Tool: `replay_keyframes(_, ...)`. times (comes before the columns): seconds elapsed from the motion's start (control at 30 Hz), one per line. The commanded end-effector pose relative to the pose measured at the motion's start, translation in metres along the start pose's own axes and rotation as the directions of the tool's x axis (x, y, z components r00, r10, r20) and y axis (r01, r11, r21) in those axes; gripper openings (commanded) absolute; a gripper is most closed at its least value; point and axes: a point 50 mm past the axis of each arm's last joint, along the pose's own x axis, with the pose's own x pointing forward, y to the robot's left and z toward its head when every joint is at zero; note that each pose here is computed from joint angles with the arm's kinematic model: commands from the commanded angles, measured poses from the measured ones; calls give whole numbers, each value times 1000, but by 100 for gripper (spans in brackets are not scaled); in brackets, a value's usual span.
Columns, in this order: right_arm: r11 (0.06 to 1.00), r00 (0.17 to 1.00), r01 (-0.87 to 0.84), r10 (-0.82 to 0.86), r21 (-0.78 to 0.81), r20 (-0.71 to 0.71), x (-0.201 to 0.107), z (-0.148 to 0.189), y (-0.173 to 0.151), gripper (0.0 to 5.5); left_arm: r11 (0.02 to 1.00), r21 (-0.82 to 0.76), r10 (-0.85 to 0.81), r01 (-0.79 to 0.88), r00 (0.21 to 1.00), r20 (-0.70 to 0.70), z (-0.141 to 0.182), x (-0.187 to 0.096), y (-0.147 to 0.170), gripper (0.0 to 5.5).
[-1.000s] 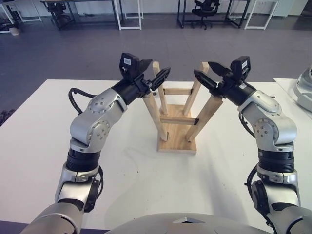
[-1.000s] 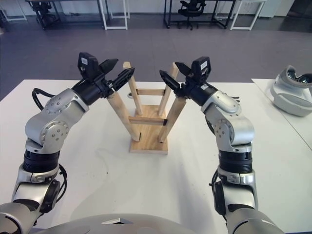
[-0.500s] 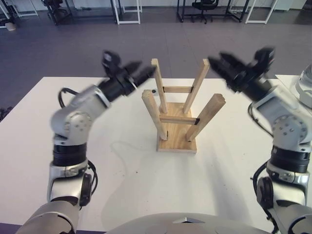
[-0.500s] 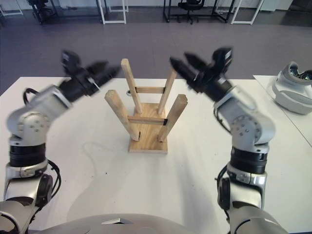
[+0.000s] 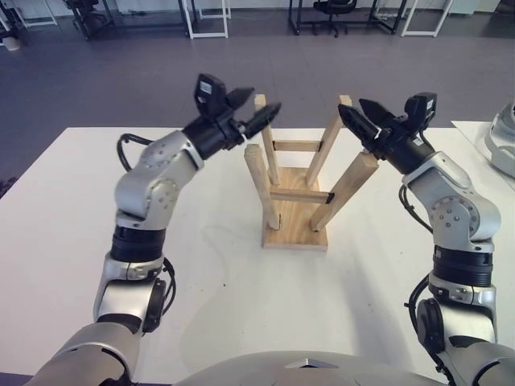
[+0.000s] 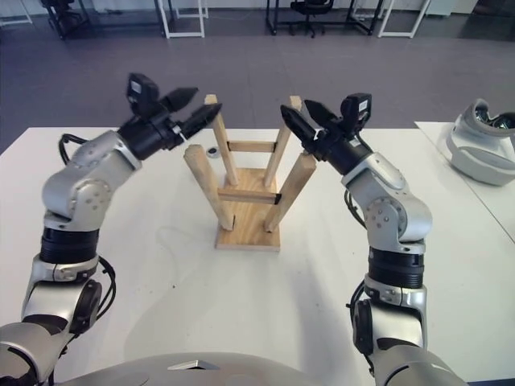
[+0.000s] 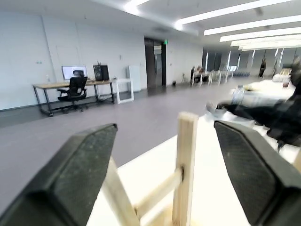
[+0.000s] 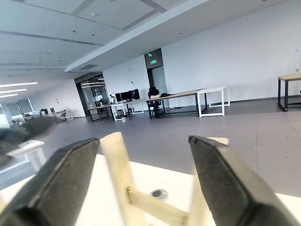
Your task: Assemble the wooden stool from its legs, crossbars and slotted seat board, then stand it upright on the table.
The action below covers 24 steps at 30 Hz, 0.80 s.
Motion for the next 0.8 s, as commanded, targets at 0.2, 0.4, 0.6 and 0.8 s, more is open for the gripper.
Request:
replay_keyframes(0.2,894,878,-414,343,-170,-334,-26,-55,36,357,960,65,272,-272,962,5,16,-61,51,380)
replay_keyframes(0.4,836,867,-498,480,-231,-132,-10,-22,102,357,882,173,463,-438,875,-146,-7,-119,72,380)
replay_keyframes(0.6,877,967,-197,248,-439,62,-14,73,45,357,900,256,431,-352,801,-416,-48,-165,52,380)
replay_keyframes(0.8,864,902,-161,-67,-477,-426,-33,-40,-35,357,965,255,228,-59,671,-706,-100,-171,17,380)
